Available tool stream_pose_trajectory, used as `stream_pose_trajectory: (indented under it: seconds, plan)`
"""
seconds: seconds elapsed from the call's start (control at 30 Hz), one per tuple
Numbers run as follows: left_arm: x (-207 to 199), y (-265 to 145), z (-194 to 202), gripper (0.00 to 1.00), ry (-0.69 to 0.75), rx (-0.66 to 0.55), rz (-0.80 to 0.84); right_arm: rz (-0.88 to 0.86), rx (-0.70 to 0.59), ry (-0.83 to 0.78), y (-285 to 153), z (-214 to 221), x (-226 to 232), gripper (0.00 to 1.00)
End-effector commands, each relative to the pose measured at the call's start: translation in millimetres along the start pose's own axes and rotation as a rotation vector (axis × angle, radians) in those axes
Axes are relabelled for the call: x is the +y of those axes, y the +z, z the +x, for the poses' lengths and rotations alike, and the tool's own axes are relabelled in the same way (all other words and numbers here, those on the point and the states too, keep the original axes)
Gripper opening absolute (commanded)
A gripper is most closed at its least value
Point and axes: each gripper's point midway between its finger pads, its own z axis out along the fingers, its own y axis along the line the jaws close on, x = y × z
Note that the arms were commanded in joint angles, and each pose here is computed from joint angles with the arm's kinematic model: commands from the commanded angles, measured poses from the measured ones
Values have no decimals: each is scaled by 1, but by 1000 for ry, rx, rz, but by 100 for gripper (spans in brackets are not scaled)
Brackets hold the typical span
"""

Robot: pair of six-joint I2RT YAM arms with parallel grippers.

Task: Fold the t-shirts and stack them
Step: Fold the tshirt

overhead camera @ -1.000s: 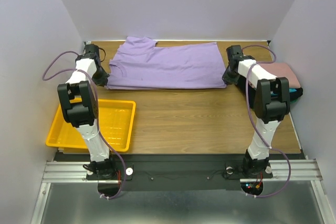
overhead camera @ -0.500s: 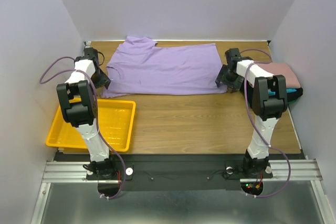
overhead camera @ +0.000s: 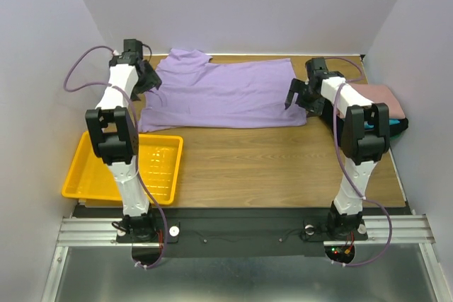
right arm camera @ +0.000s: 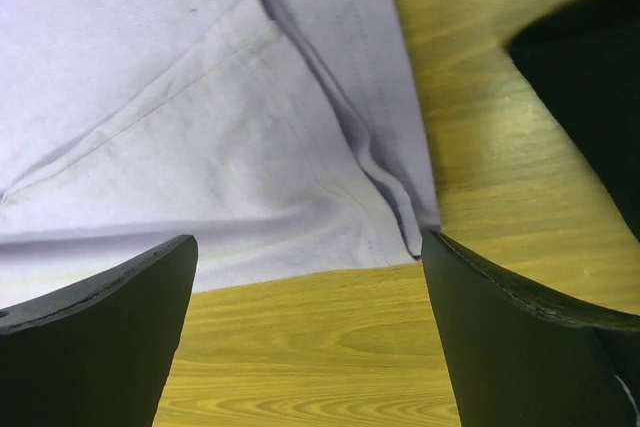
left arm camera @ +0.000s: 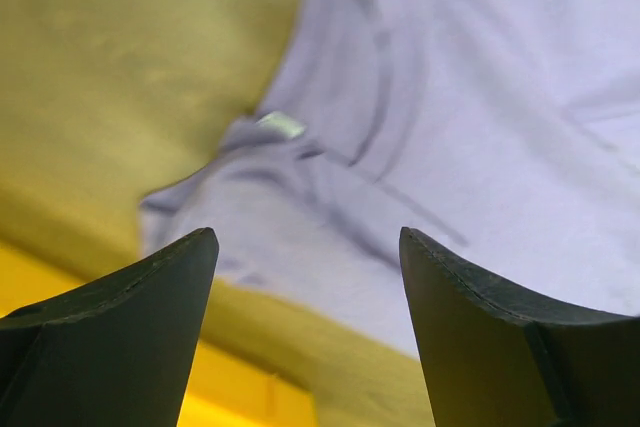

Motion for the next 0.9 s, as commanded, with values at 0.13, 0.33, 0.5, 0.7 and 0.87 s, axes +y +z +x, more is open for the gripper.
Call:
stream_pose_trajectory:
  seconds: [0.13, 0.33, 0.5, 0.7, 0.87]
  plan:
    - [-19, 30, 14, 74, 70, 53, -22, -63, -135, -73, -27, -34, 14, 100]
    - [-2, 40, 30, 73, 73, 83, -100, -38, -118, -72, -17, -30, 9, 100]
    - [13, 53, 41, 67, 81, 112, -182, 16, -122, -64, -9, -31, -1, 100]
    - [2, 65, 42, 56, 74, 120, -143, 14, -116, -63, -6, -31, 0, 100]
    - [5, 69, 49, 37, 79, 147, -150, 36, -134, -61, -9, -35, -3, 100]
